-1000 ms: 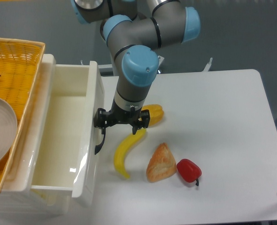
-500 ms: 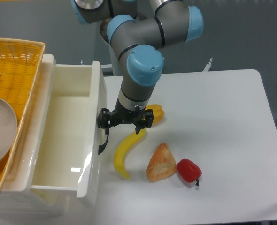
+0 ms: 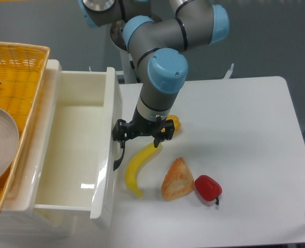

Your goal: Slide the top white drawer open

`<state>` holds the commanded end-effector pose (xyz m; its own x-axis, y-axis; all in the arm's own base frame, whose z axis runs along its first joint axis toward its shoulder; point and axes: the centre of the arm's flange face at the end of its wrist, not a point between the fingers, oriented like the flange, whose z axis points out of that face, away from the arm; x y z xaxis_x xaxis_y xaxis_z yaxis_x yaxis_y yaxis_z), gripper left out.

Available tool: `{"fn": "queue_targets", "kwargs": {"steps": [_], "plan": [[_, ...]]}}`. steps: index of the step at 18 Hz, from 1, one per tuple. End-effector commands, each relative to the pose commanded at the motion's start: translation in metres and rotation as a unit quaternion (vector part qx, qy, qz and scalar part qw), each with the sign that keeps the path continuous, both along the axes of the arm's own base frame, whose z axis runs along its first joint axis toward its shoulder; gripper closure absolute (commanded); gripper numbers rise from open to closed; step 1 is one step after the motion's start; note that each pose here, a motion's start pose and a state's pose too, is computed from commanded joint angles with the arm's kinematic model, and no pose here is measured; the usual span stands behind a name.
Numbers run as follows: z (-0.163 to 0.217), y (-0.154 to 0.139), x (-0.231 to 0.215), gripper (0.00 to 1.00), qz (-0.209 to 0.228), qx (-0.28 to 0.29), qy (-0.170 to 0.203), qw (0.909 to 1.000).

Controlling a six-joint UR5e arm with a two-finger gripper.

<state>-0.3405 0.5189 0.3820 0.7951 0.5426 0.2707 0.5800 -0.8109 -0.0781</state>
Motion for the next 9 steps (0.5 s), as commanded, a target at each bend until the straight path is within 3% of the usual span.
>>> {"fn": "queue_targets", "kwargs": {"steps": [9], "plan": [[0.0000, -0.0055, -0.0082, 0.00, 0.009, 0.002, -0.003, 1.0000]]}}
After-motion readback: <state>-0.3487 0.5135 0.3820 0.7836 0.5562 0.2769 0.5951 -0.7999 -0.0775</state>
